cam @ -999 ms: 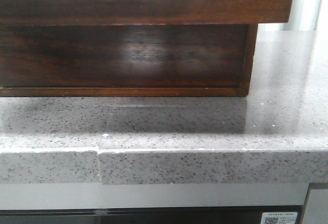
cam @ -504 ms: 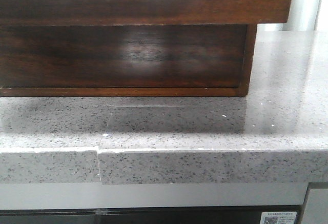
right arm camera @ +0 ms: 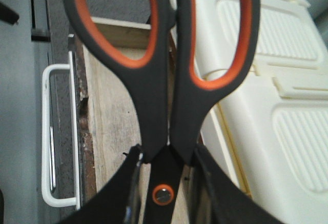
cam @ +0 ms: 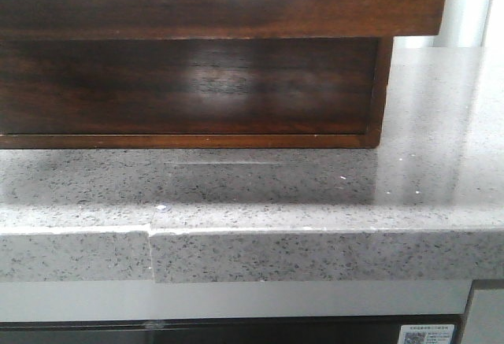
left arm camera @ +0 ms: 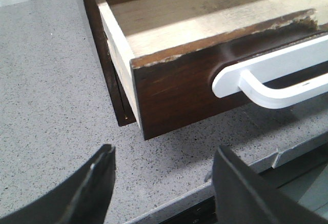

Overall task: Put scissors in drawer with both arms
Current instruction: 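Lower the scissors into the drawer and open the right gripper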

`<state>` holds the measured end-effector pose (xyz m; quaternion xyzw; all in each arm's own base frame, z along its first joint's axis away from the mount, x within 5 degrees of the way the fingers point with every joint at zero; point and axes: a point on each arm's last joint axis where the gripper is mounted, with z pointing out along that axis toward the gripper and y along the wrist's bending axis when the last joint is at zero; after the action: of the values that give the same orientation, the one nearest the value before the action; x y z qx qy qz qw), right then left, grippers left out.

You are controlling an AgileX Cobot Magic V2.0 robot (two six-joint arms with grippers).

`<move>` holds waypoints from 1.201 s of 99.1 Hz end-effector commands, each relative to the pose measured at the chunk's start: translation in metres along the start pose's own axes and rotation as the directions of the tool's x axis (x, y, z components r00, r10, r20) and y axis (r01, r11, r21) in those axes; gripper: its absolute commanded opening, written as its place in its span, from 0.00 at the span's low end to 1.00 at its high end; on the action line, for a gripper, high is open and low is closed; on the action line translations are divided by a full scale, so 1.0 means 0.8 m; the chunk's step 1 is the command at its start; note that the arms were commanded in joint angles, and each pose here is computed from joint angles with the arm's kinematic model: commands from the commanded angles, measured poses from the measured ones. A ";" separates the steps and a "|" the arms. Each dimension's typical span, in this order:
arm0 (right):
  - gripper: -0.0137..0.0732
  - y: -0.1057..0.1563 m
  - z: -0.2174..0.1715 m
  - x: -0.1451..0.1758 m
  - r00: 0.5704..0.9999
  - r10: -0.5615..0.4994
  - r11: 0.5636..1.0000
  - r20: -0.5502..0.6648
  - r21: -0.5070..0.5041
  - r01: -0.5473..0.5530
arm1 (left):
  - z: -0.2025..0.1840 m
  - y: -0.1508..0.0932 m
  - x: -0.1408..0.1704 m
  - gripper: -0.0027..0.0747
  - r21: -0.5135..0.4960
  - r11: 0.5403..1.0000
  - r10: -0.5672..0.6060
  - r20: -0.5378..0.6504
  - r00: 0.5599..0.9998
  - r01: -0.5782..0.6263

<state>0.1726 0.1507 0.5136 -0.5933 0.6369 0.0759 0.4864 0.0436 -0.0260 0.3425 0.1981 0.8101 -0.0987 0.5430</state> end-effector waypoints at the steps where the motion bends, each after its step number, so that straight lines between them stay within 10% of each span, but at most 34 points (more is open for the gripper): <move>1: 0.16 -0.004 0.011 -0.014 0.995 -0.098 0.992 -0.006 0.085 0.098 | -0.004 0.001 -0.017 0.53 -0.004 1.000 -0.012 0.094 0.996 0.012; 58: 0.16 0.005 0.161 0.012 0.845 -0.318 0.940 -0.430 -0.023 0.341 | -0.004 0.001 -0.017 0.53 -0.004 1.000 -0.012 0.094 0.996 0.012; 94: 0.45 0.004 0.160 0.014 0.842 -0.293 0.947 -0.453 -0.020 0.319 | -0.004 0.001 -0.017 0.53 -0.004 1.000 -0.012 0.094 0.996 0.012; 119: 0.46 -0.003 0.144 0.003 0.869 -0.214 0.966 -0.447 0.032 0.255 | -0.004 0.001 -0.017 0.53 -0.004 1.000 -0.012 0.094 0.996 0.012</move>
<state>0.2435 0.2393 0.4209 -0.6778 0.6534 -0.1388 0.3073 0.0436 -0.0260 0.3425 0.1980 0.8099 -0.0987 0.5432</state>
